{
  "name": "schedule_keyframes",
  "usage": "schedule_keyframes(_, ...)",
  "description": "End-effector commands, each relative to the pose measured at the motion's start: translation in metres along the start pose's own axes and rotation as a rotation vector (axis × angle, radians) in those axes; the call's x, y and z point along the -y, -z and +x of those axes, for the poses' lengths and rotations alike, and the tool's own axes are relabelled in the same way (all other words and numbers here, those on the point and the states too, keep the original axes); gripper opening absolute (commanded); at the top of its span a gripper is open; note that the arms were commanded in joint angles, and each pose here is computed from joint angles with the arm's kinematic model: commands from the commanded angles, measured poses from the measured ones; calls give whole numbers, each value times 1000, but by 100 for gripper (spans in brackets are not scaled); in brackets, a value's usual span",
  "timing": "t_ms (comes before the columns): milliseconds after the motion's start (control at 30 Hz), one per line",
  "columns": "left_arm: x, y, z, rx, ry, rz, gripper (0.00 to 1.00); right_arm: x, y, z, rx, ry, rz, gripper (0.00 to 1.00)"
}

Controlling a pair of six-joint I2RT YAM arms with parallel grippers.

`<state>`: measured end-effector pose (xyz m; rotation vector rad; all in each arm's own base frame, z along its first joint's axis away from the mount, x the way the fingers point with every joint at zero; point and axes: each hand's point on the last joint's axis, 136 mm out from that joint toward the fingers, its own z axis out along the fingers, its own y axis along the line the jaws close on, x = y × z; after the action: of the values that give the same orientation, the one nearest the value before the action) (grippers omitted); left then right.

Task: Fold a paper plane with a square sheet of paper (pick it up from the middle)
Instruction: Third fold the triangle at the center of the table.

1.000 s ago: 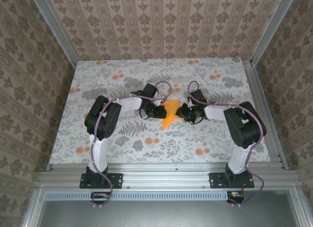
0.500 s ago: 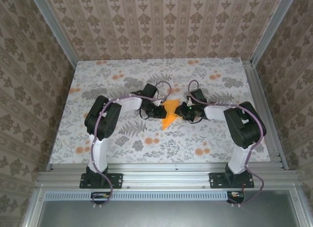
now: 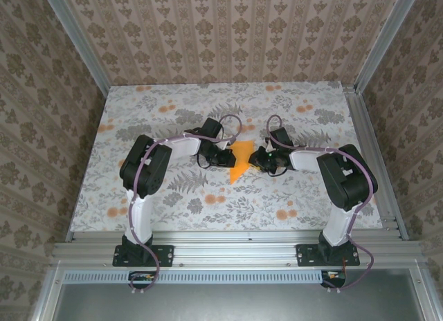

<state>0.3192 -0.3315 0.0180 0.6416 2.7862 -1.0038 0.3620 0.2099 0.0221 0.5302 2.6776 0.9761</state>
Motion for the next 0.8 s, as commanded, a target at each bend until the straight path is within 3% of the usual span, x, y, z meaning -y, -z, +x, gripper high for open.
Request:
schedule_keyframes(0, -52, -27, 49, -145, 70, -145, 14, 3, 9, 0, 12, 31, 50, 23)
schedule_keyframes(333, -51, -26, 49, -148, 67, -145, 14, 3, 3, -3, 1, 25, 61, 26)
schedule_keyframes(767, -51, -26, 48, -149, 67, -144, 14, -27, 8, -9, 12, -2, -100, 26)
